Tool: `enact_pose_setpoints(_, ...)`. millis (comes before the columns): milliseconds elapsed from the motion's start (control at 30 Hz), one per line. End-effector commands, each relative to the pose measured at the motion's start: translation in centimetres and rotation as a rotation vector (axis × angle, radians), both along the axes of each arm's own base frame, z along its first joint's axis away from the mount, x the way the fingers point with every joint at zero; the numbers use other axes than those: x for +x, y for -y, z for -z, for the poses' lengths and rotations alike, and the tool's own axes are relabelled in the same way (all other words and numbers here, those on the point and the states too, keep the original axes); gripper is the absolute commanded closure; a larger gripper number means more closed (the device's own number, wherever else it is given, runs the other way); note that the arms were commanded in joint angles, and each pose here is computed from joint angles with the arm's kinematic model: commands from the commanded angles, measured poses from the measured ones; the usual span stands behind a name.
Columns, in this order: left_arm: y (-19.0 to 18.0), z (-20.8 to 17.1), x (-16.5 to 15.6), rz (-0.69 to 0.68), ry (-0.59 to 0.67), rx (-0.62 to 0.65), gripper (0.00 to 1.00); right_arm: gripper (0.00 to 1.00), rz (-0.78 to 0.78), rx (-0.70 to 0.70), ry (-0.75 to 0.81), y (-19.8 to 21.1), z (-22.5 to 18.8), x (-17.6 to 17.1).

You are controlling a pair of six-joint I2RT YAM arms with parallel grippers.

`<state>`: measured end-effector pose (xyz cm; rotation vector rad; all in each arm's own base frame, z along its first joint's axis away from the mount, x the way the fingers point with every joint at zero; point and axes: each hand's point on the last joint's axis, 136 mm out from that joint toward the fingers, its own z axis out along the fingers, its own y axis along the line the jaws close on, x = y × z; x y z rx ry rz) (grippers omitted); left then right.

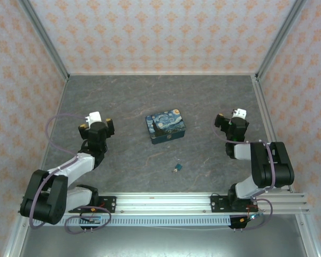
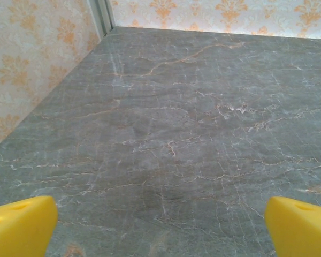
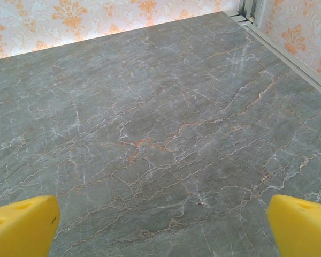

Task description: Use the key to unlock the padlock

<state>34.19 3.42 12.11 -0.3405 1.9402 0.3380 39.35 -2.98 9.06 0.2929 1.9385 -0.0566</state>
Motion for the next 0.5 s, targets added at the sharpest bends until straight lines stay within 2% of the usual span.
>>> enact_pose_setpoints(0,0.1,-1.3,0.8,0.021,0.091,0.019,0.0,0.01,-0.006,0.012,-0.005,-0.1,0.2,0.0)
enact_pose_setpoints(167,0.3,-1.3,0.9,0.057,0.128,0.047,0.0,0.01,-0.005,0.013,-0.006,-0.1,0.2,-0.1)
enact_pose_setpoints(467,-0.5,-0.3,1.1,0.057,0.191,0.021,0.0,0.01,-0.005,0.013,-0.006,-0.1,0.2,-0.1)
